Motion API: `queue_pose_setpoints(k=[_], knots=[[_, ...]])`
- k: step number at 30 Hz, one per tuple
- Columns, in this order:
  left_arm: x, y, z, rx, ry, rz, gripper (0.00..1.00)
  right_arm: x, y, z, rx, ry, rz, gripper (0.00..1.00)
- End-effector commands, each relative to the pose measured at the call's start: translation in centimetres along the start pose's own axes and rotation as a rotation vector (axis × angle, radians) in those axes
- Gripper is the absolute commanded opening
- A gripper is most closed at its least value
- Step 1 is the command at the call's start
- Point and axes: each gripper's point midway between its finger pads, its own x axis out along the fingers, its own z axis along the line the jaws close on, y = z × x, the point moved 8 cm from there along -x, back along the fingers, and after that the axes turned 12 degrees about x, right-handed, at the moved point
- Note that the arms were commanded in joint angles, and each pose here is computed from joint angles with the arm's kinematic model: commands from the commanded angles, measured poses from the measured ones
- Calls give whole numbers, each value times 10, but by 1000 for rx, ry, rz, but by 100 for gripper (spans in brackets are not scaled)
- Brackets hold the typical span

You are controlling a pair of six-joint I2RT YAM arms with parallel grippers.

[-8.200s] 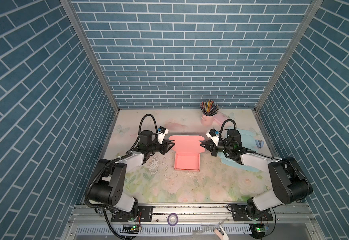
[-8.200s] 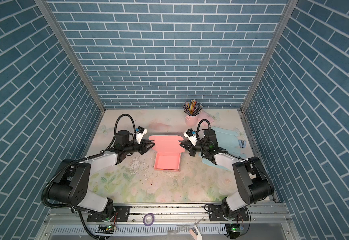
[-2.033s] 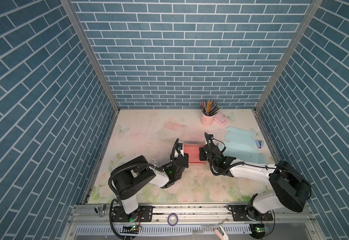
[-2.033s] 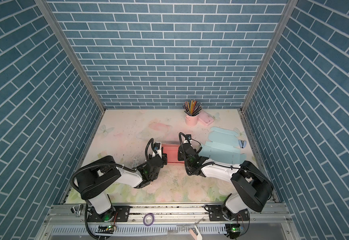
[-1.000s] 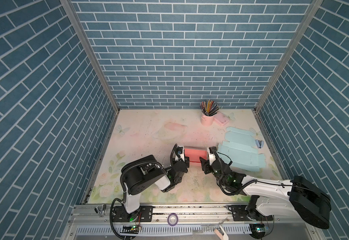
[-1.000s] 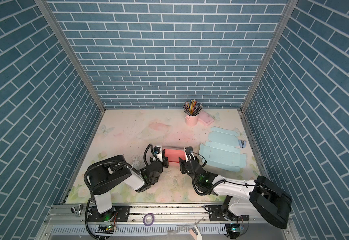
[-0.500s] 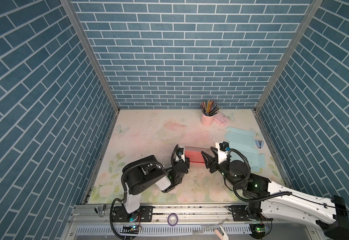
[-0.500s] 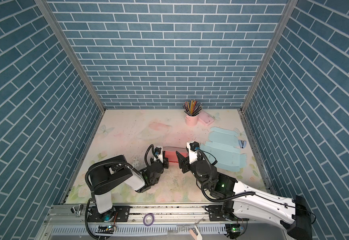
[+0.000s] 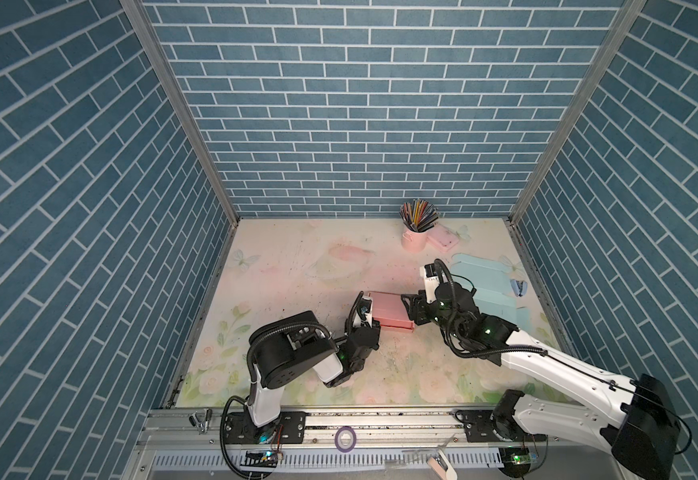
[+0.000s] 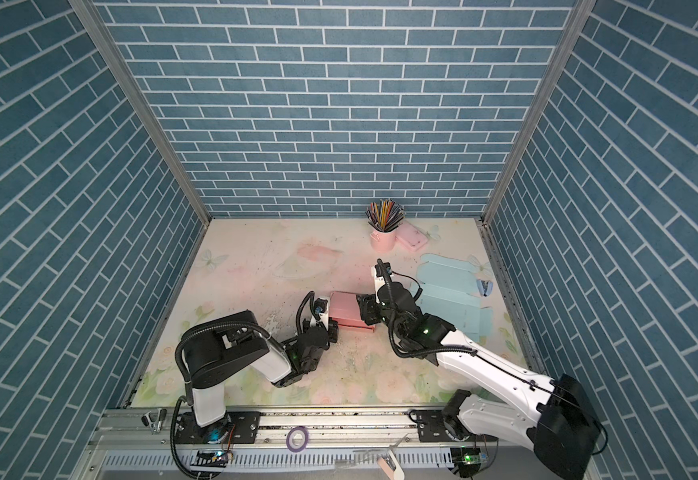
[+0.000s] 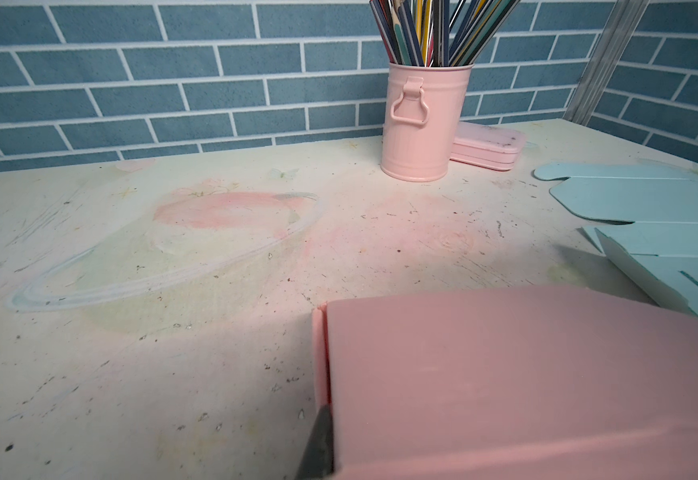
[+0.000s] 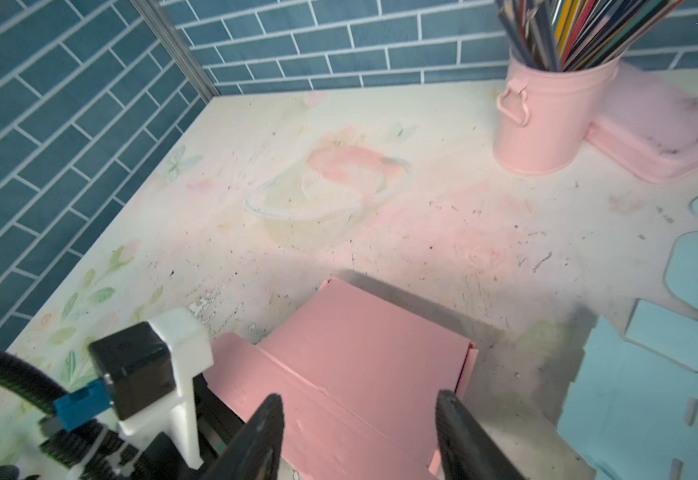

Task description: Fold the paper box

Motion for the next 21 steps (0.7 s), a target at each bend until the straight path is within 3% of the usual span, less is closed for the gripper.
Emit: queue_pose_setpoints(k=[1, 10, 16, 21], knots=[[-4, 17, 0, 47, 9, 62, 17, 15, 7, -5, 65, -24, 39, 59], [-18, 7, 1, 87, 87, 134, 55, 34, 11, -15, 69, 12, 53, 59], [-32, -7, 4, 81, 161, 139, 74, 44, 17, -24, 80, 36, 65, 58], [-46, -19, 4, 118, 253, 282, 94, 43, 16, -24, 70, 39, 63, 58]])
